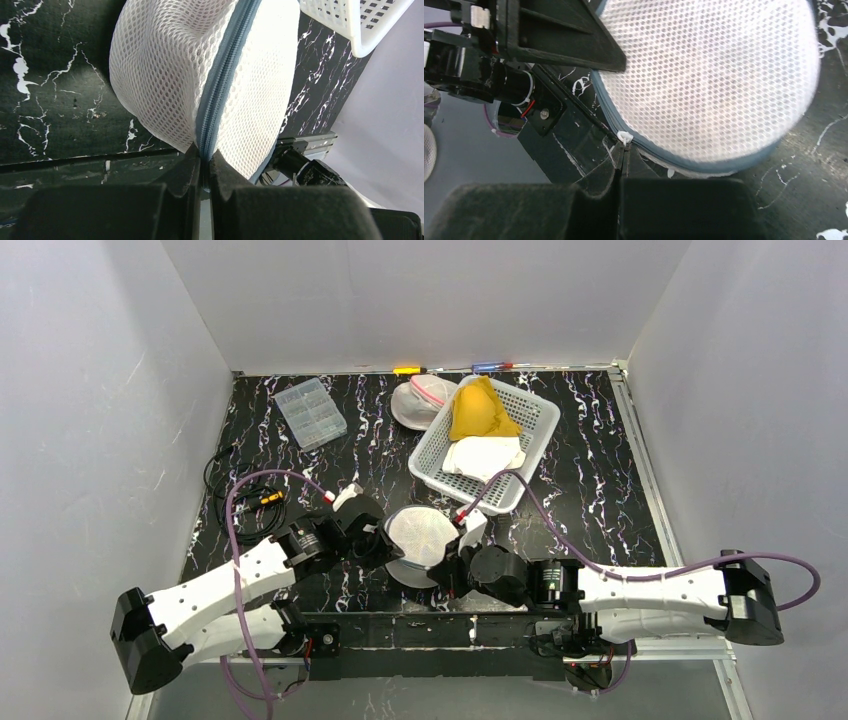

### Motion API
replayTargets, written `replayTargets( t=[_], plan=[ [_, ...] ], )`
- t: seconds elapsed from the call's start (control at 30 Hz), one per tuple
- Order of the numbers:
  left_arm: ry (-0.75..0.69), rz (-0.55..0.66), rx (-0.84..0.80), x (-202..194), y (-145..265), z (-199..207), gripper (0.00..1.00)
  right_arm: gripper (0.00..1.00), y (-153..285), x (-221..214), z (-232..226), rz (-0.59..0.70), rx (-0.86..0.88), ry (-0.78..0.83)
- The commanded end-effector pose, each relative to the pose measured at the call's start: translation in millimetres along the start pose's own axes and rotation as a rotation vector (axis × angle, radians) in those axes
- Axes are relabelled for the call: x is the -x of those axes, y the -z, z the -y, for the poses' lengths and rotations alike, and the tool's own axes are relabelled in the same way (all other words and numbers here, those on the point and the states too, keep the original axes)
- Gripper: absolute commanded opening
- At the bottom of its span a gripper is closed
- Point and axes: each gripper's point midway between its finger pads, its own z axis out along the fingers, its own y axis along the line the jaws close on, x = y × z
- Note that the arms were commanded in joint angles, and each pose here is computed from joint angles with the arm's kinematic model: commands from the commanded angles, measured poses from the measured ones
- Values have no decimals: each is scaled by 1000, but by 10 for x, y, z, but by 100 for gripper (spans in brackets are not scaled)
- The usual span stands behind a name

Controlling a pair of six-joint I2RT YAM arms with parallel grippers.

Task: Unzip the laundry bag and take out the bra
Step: Unzip the laundry bag at the center of the board.

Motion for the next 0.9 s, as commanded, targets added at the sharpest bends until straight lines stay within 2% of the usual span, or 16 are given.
replayTargets(
  t=[0.0,0.23,0.5,0.57,0.63,0.67,0.7,0.87],
  plan=[
    [-46,86,78,157,73,-210,0,1,102,79,164,32,-78,-12],
    [-86,78,65,178,77,-192,0,1,165,61,331,48,-139,-22],
    [-126,6,0,269,-19,-27,1,1,95,91,154,57,-58,-9],
    [-143,-8,-28,253,16,35,14,1,70,87,126,51,-52,-7],
    [-146,-18,-53,231,60,64,31,1,52,86,88,46,-39,-8],
    [-144,-40,-72,185,96,82,43,1,42,79,72,42,-32,-9],
    [-139,-57,-83,151,131,85,49,1,34,65,63,35,-29,-7],
    [-90,-152,-112,-107,310,8,58,1,-12,102,-74,42,22,-18]
  ],
)
